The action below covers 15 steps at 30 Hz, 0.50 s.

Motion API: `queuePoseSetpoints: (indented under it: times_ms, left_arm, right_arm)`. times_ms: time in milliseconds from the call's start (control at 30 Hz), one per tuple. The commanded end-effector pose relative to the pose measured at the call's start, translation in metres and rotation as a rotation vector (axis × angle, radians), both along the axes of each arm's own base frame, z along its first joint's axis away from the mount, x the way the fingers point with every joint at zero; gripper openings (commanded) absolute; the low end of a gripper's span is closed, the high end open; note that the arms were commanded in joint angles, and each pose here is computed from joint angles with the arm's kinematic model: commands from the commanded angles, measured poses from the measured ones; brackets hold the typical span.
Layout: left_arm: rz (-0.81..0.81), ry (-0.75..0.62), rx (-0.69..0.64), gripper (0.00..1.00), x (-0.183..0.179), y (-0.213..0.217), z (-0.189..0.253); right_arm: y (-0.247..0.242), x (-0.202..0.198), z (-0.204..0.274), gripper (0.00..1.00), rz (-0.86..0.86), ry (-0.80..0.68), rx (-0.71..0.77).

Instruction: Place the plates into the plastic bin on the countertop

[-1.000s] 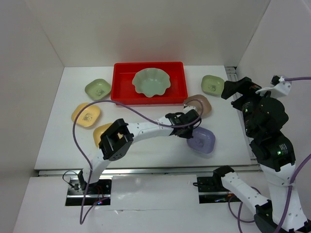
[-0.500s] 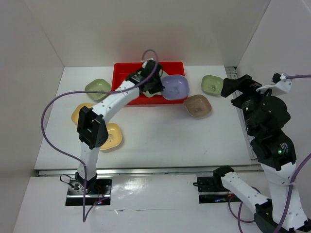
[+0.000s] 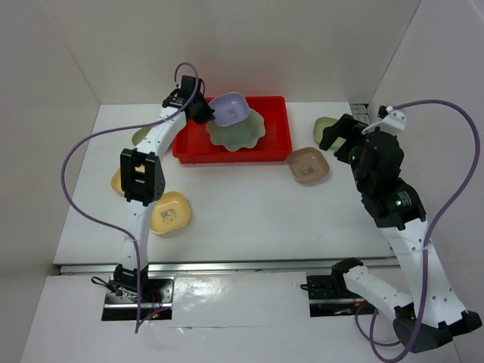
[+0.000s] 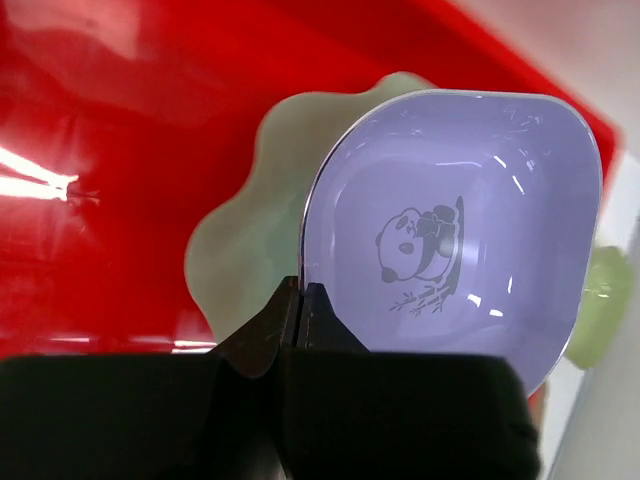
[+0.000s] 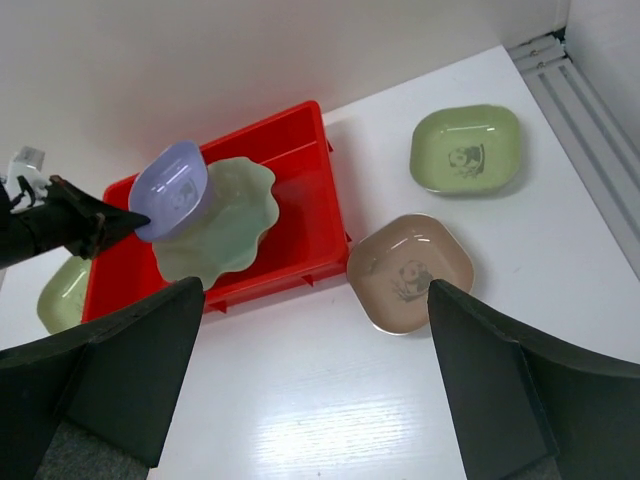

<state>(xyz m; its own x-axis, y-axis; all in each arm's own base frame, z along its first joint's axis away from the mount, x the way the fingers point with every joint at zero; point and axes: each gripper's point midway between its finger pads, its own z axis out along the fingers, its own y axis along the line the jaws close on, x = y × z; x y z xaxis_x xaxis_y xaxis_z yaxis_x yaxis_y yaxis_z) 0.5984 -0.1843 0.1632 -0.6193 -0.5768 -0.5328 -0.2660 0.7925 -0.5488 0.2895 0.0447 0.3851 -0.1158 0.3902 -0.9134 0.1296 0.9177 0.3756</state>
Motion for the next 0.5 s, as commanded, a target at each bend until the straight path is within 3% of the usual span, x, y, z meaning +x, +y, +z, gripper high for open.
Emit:
queuePoseSetpoints:
  times_ms: [0, 67, 133, 167, 333, 467]
  left_arm:
    - [-0.062, -0.012, -0.05, 0.0, 0.006, -0.018, -0.007]
    - [-0.062, -0.014, -0.058, 0.0, 0.01, -0.015, -0.013]
    - [-0.079, -0.001, -0.07, 0.07, 0.009, -0.018, -0.018]
    - [-0.079, -0.01, -0.071, 0.2, 0.01, -0.019, -0.016]
    - [-0.109, -0.018, -0.078, 0.5, 0.004, -0.026, -0.014]
    - [-0.126, -0.056, -0.064, 0.71, -0.008, -0.028, 0.011]
  right_arm:
    - [0.004, 0.007, 0.018, 1.0, 0.008, -0.072, 0.012]
    - [0.003, 0.01, 0.015, 1.0, -0.003, -0.063, 0.007]
    - [0.004, 0.013, 0.007, 1.0, -0.003, -0.043, 0.0]
    - [0.004, 0.014, 0.01, 1.0, -0.003, -0.054, 0.004]
    - [0.014, 0.034, -0.034, 1.0, 0.01, 0.062, -0.034]
    - [0.015, 0.06, -0.099, 1.0, 0.027, 0.223, -0.034]
